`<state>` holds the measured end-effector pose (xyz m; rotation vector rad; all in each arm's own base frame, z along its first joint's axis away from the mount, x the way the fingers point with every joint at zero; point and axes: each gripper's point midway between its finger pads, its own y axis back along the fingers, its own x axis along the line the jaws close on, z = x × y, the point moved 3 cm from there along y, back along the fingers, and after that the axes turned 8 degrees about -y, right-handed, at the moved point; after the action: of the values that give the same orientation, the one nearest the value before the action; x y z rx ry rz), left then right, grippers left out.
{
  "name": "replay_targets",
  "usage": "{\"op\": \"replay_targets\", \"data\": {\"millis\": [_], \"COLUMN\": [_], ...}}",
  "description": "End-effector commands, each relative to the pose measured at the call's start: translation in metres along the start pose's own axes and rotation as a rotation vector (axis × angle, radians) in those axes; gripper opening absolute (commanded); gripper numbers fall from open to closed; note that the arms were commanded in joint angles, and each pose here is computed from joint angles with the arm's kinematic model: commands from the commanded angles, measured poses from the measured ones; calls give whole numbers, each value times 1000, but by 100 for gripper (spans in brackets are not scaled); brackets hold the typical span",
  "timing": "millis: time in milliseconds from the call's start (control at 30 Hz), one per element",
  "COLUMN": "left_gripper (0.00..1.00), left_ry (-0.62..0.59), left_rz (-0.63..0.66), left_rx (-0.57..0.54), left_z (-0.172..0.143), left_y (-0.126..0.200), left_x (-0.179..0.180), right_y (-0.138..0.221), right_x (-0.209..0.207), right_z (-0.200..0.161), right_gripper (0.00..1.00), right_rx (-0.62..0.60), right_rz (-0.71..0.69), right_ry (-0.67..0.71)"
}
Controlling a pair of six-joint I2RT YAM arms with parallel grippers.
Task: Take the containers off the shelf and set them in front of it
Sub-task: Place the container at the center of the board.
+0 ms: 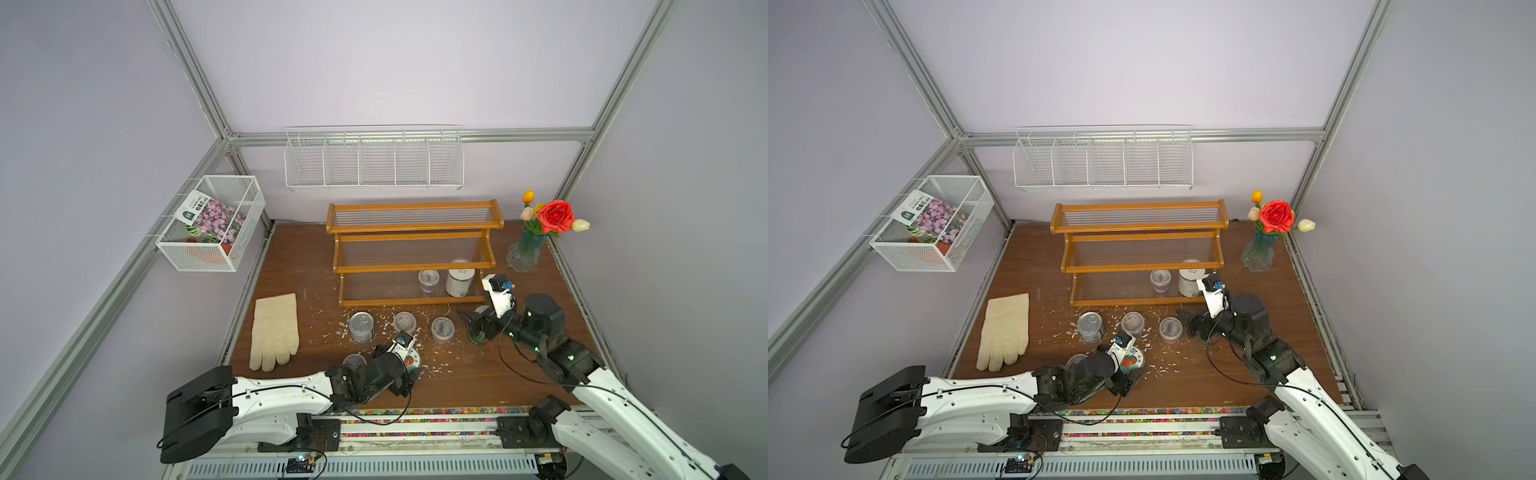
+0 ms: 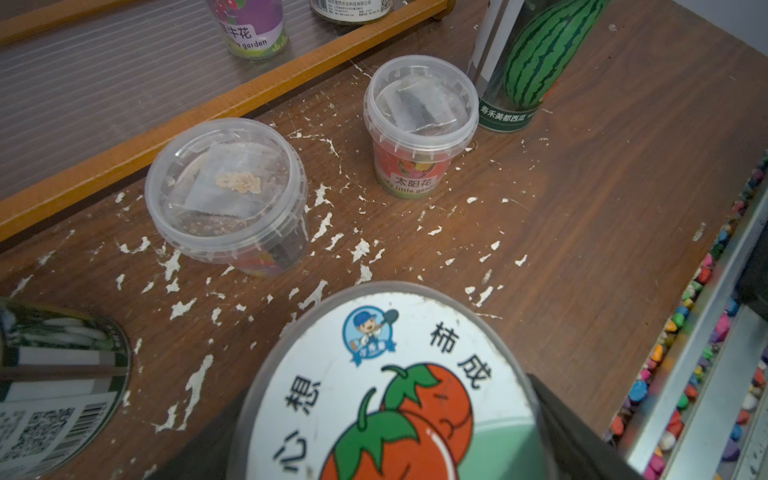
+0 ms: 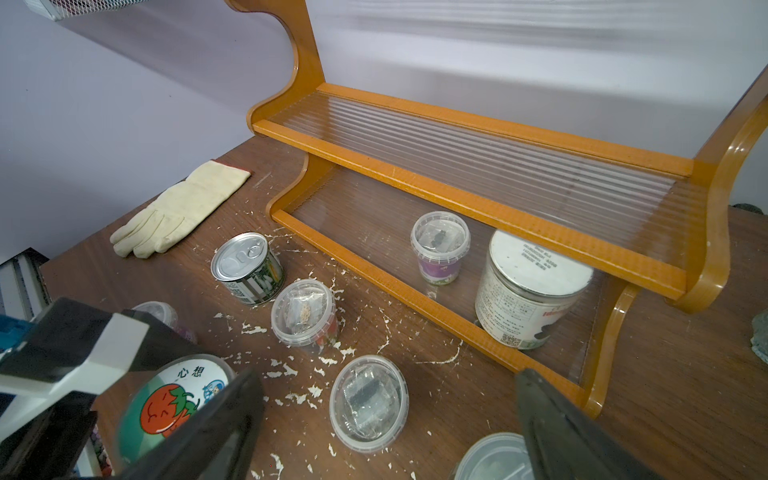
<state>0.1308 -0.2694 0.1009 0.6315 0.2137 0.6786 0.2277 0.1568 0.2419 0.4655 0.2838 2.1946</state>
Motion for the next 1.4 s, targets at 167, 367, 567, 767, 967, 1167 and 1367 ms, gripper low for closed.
{"op": "replay_targets", "data": {"millis": [167, 367, 567, 767, 967, 1167, 1367], "left_gripper": [89, 96, 98, 99, 99, 99, 98], "left_ry": [19, 12, 17, 9, 13, 48, 94], "left_rz": [41, 57, 61, 43, 22, 11, 6], "left_rx": [7, 6, -20, -37, -69, -134, -182], "left_z": [-3, -1, 12, 30, 48, 73, 90], "left_y": [-2, 2, 7, 16, 29, 42, 53], "left_x": [8, 11, 13, 11, 14, 38, 75], "right_y": [-1, -2, -4, -9, -20, -42, -75], "right_x": [0, 1, 3, 4, 3, 8, 10], "right_z": [3, 3, 2, 3, 0, -9, -20], "right_gripper": [97, 97, 97, 97, 97, 97, 97], "right_rx": [-18, -14, -10, -15, -12, 8, 51], "right_rz": [2, 16, 34, 49, 51, 12, -64], "right_ry": [6, 5, -10, -42, -93, -103, -126]}}
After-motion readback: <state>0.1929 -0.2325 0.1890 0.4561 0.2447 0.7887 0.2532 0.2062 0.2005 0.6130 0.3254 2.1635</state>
